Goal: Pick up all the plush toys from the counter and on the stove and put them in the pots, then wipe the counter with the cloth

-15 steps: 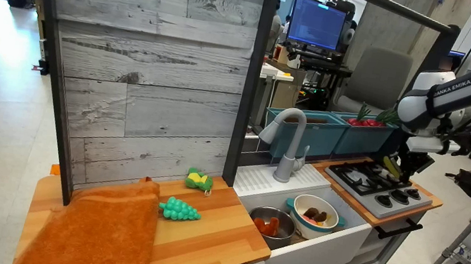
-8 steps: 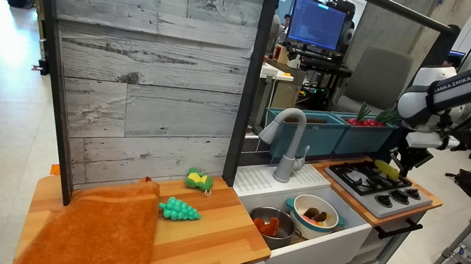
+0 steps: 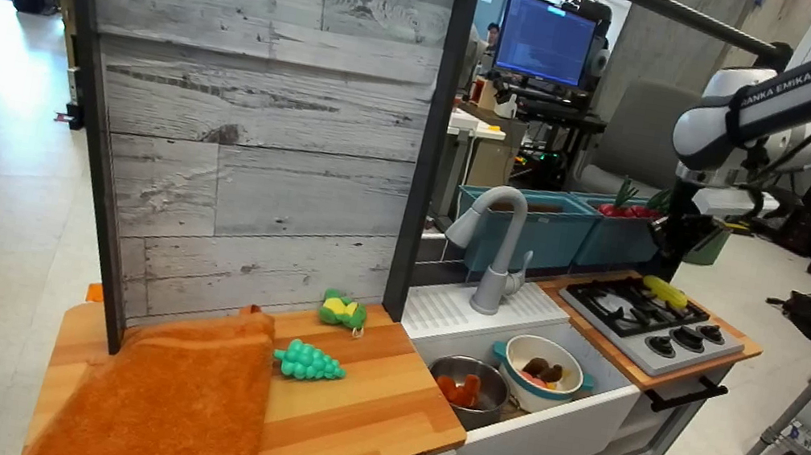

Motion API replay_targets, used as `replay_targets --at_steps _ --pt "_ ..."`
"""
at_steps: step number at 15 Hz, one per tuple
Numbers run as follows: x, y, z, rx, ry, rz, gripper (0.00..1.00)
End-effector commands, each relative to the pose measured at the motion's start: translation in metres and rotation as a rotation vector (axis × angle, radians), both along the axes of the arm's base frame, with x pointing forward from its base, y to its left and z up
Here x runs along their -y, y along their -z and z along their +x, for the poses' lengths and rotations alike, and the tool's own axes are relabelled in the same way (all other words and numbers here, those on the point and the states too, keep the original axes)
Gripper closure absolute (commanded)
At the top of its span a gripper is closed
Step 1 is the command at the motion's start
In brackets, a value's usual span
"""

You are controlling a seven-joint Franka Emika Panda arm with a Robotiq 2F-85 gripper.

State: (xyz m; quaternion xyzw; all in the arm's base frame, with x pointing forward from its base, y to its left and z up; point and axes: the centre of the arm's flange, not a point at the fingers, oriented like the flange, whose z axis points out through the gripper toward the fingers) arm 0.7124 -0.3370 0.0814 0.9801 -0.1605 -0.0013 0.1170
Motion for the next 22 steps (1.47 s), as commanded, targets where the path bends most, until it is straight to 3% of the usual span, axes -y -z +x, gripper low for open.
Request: replay_targets --at_steps 1,4,10,11,12,13,16,17,19,22 --pt "-0.058 -0.042 -0.043 -0.080 -0.158 0.088 0.99" --pt "-0.101 -0.050 -0.041 -0.155 -0.283 0.139 1.00" --pt "-0.203 -0.065 -0.063 -0.396 -0.479 0.217 1.00" --pt "-0.221 -0.066 -0.071 -0.460 -0.478 0.197 0.74" --pt "-0.189 -0.044 -0.029 -0.372 -0.445 0.214 0.72" --pt "-0.202 -0.046 -0.032 -0.388 -0.453 0.211 0.91" --pt "-0.199 -0.043 -0.031 -0.385 -0.447 0.210 0.72" --pt "-0.194 -0.042 -0.033 -0.385 -0.440 0.211 0.47" --pt "-0.187 -0.024 -0.028 -0.308 -0.423 0.166 0.41" --pt "-0.226 -0.015 -0.016 -0.202 -0.533 0.069 0.17"
